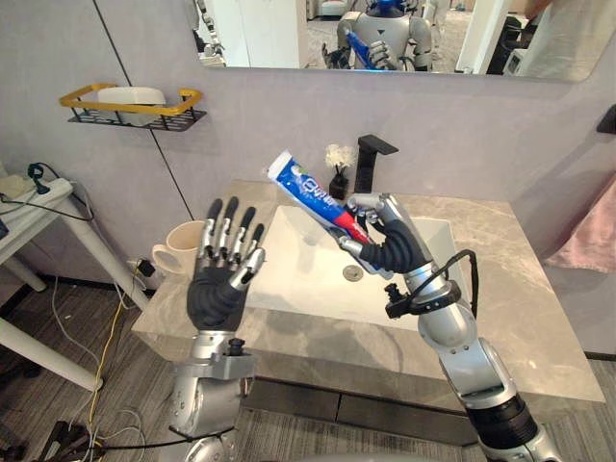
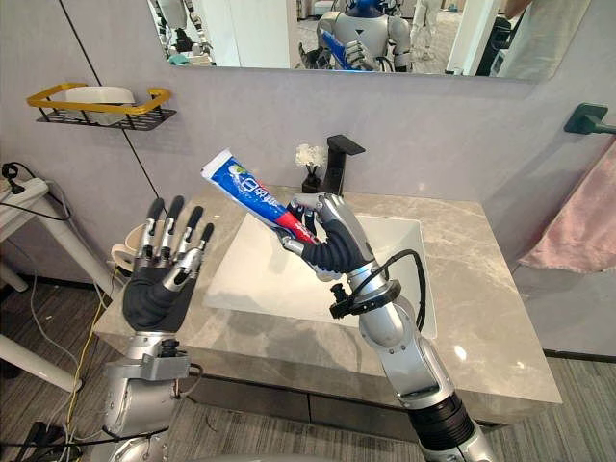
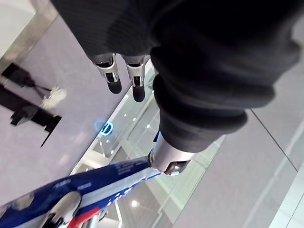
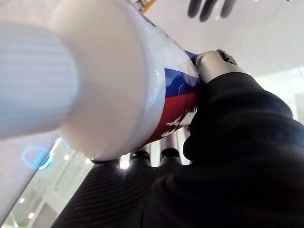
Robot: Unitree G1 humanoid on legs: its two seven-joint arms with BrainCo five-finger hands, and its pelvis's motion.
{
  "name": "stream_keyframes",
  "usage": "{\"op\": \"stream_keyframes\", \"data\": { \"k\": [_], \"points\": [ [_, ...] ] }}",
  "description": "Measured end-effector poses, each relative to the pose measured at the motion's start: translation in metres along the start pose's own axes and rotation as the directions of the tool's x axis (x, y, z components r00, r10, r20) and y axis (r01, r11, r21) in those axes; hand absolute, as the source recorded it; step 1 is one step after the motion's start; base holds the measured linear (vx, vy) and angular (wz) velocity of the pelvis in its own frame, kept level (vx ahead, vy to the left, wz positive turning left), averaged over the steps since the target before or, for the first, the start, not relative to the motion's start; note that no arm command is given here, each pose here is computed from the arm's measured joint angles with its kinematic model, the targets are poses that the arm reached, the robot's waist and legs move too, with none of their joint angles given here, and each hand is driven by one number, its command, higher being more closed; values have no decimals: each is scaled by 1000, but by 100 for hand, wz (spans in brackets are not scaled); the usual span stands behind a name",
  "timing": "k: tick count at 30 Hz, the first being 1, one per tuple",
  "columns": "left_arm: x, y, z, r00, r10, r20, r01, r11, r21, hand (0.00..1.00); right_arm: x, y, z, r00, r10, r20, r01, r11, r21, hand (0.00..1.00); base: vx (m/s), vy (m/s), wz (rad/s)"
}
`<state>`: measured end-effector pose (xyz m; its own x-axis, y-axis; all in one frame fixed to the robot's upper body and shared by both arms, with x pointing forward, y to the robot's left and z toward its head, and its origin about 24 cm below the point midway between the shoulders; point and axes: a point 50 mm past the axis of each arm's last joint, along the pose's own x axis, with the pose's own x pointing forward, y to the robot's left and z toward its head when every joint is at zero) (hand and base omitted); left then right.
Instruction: Organize washtable
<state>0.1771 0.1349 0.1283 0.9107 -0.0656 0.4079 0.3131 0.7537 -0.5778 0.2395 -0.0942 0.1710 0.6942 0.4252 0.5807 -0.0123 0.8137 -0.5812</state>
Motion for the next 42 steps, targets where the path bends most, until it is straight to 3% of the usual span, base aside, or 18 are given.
{"op": "stream_keyframes", "data": {
  "k": [7,30,31,42],
  "points": [
    [14,-19,-7,988,-152,-24,150,987,-62,0,3,10,4,997,64,51,-64,998,-8,100,-7,5,-3],
    [21,-14,-21,978,-177,-106,170,983,-73,0,-9,46,4,941,322,105,-316,946,-68,100,-4,1,-1],
    [21,-13,-22,978,-179,-111,171,982,-74,100,-11,46,3,937,332,103,-326,942,-76,100,-26,3,-4],
    [18,-7,-31,970,-178,-164,168,983,-68,100,-15,47,-1,922,374,101,-359,923,-139,100,-11,1,-3]
  ]
}}
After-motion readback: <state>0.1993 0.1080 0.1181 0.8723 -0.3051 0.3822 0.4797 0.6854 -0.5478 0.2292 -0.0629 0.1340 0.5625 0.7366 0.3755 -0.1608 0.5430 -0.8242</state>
